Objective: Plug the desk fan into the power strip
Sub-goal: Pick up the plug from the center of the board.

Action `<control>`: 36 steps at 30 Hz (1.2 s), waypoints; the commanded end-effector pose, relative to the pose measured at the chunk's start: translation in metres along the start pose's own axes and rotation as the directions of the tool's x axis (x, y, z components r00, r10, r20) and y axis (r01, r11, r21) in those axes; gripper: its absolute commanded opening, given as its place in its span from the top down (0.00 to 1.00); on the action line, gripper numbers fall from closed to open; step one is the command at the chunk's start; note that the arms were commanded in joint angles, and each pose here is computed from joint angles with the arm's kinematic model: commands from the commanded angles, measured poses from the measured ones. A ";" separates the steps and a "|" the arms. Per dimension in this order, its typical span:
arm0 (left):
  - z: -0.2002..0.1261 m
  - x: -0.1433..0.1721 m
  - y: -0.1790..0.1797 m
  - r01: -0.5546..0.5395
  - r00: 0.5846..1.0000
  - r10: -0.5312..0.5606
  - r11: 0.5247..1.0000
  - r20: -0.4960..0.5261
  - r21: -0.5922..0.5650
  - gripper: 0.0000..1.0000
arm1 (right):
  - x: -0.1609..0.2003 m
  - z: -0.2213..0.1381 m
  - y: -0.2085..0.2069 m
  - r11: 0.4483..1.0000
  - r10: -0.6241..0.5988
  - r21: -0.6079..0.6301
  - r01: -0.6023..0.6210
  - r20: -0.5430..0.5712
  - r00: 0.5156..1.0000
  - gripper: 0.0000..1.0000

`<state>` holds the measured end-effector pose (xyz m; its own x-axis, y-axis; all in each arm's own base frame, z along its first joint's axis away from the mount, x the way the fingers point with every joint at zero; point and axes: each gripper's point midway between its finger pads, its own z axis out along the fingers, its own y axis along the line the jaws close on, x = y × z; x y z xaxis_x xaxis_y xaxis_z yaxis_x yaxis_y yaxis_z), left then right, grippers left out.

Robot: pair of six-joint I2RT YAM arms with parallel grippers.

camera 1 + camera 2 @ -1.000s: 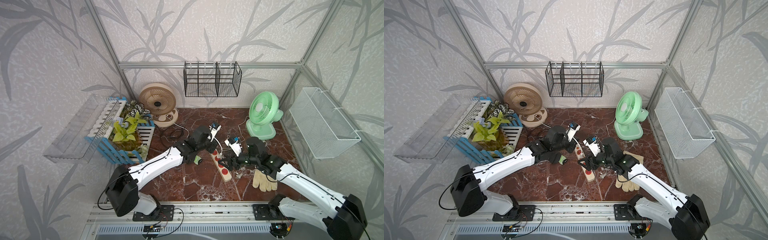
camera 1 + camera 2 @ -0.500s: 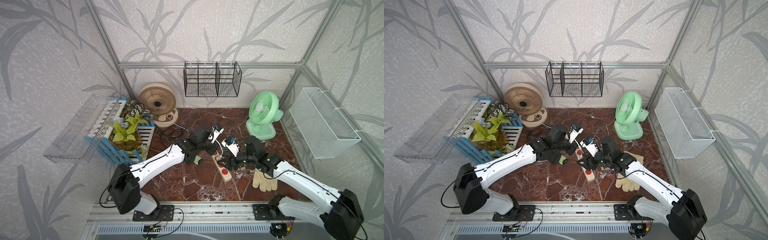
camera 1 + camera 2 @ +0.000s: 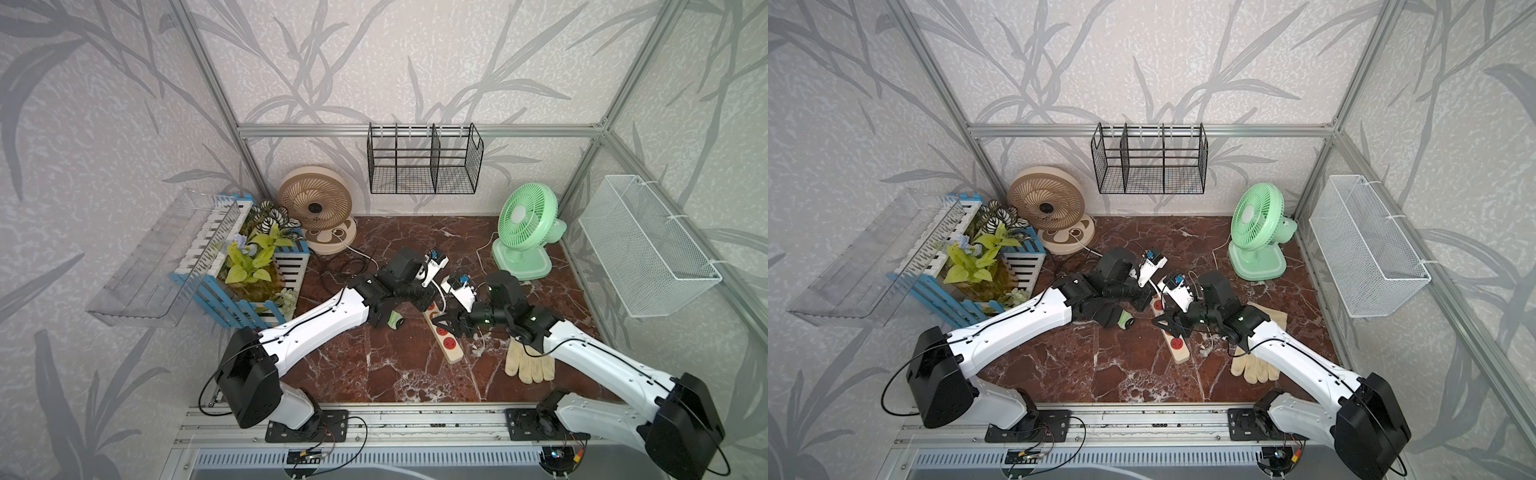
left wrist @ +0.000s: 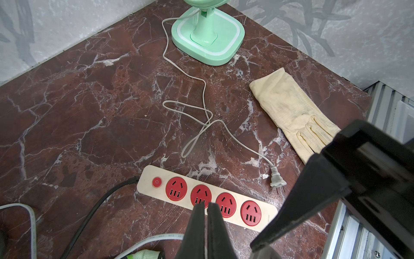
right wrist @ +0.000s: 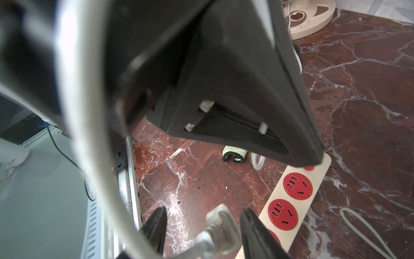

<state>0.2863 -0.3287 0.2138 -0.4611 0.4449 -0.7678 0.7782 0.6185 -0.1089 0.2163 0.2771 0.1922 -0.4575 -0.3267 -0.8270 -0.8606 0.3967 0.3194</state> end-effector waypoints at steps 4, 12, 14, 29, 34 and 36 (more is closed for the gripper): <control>-0.007 -0.013 -0.002 -0.011 1.000 0.011 1.000 0.022 0.009 1.00 | 0.006 0.007 0.006 0.999 -0.008 -0.036 0.008 -0.019 1.000 0.53; -0.012 -0.018 -0.001 -0.013 0.999 0.013 1.000 0.039 -0.004 1.00 | 0.011 0.012 0.009 0.999 -0.009 -0.037 0.007 -0.047 0.999 0.89; -0.012 -0.017 0.001 -0.009 0.999 0.009 1.000 0.039 -0.015 1.00 | 0.013 0.013 0.010 0.999 -0.012 -0.033 0.010 -0.052 0.999 0.99; -0.018 0.004 0.036 0.143 0.974 -0.110 0.977 0.198 -0.160 0.07 | -0.024 -0.021 0.018 0.987 0.106 0.118 -0.105 0.005 0.994 1.00; -0.005 0.027 0.033 0.166 0.971 -0.140 0.978 0.194 -0.124 0.00 | -0.044 -0.038 0.020 0.970 0.177 0.165 -0.178 0.023 0.984 1.00; 0.001 0.035 0.034 0.174 0.971 -0.150 0.977 0.184 -0.124 0.00 | -0.054 -0.045 0.020 0.961 0.203 0.187 -0.203 0.023 0.979 1.00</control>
<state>0.2904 -0.2880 0.1761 -0.5065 0.2815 -0.8150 0.6354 0.7608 -0.1321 0.2125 0.2719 0.2507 -0.5671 -0.2499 -0.7848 -0.7469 0.5576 0.3621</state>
